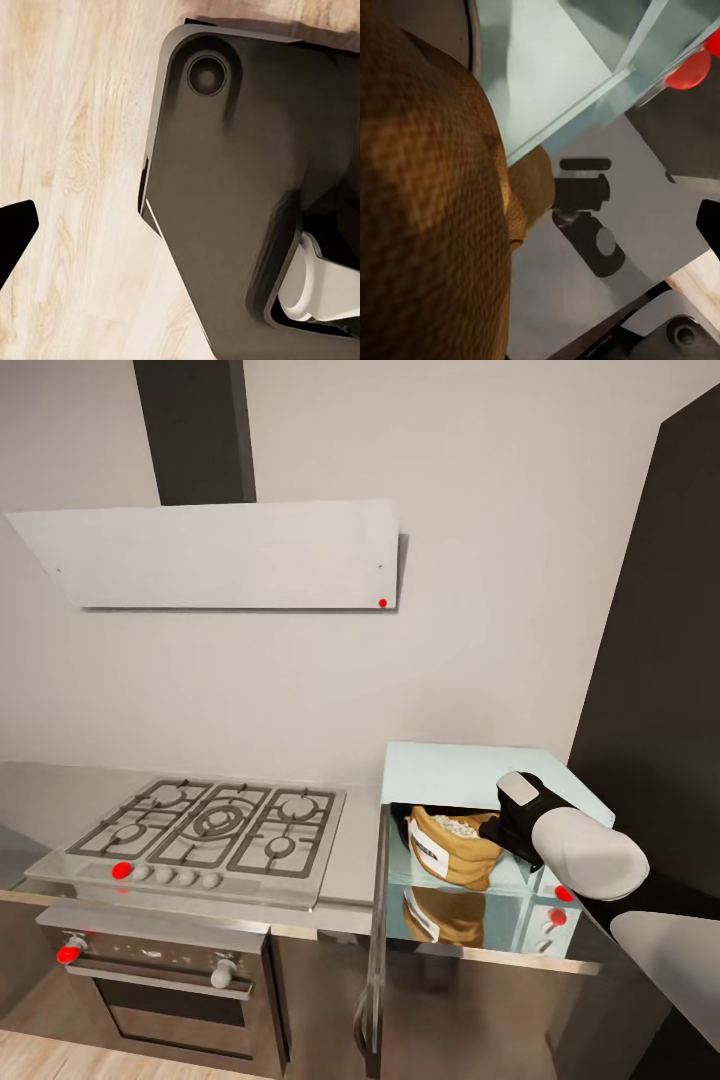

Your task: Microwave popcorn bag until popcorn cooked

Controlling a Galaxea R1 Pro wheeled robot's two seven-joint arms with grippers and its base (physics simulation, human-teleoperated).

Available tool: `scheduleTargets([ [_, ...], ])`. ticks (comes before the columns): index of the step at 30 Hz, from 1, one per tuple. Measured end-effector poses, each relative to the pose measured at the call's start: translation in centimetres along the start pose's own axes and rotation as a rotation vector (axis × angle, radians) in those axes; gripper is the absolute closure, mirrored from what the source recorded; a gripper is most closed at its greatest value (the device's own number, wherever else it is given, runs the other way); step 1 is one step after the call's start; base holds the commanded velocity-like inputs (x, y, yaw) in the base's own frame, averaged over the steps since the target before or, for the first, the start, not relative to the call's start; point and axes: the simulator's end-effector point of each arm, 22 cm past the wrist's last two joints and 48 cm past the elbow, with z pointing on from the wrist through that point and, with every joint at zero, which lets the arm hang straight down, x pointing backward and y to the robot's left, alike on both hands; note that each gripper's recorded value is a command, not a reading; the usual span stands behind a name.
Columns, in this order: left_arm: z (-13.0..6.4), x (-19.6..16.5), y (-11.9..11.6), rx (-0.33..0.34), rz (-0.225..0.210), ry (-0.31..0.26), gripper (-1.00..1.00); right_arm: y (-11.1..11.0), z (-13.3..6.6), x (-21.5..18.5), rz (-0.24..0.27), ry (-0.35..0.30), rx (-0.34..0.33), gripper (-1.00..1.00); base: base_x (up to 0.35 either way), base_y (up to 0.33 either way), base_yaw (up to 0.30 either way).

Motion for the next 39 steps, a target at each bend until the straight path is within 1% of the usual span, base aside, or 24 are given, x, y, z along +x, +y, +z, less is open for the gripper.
scheduleTargets([
  [10,0.0,0.0,0.0,0.0,0.0,0.0,-1.0,0.1,-0.1,-0.1,0.006,0.0,-0.007,-1.0,0.0,0.0,0.0],
  [15,0.0,0.0,0.0,0.0,0.0,0.0,-1.0,0.0,-0.3,-0.8,0.018,-0.012,-0.012,-1.0,0.0,0.0,0.0],
  [18,0.0,0.0,0.0,0.0,0.0,-0.001,-1.0,-0.3,-0.7,-1.8,0.039,-0.033,-0.016,-1.0,0.0,0.0,0.0],
  [20,0.0,-0.1,0.0,0.0,0.0,-0.002,-1.0,-0.1,-0.9,-2.1,0.043,-0.04,-0.033,-1.0,0.0,0.0,0.0],
  [24,0.0,-0.3,-0.1,0.002,0.0,-0.008,-1.0,0.6,-1.3,-2.2,0.039,-0.041,-0.065,-1.0,0.0,0.0,0.0],
  [27,0.0,-0.5,-0.1,0.003,0.0,-0.013,-1.0,1.3,-1.7,-2.0,0.022,-0.027,-0.104,-1.0,0.0,0.0,0.0],
  [30,0.0,-0.7,-0.1,0.003,0.0,-0.018,-1.0,1.8,-2.1,-2.0,0.017,-0.025,-0.131,-1.0,0.0,0.0,0.0],
  [33,0.0,-0.9,-0.2,0.004,-0.001,-0.023,-1.0,1.9,-2.5,-2.0,0.009,-0.022,-0.142,-1.0,0.0,0.0,0.0],
  [39,-0.1,-1.2,-0.2,0.006,0.0,-0.032,-1.0,1.6,-3.2,-2.5,0.006,-0.031,-0.142,-1.0,0.0,0.0,0.0],
])
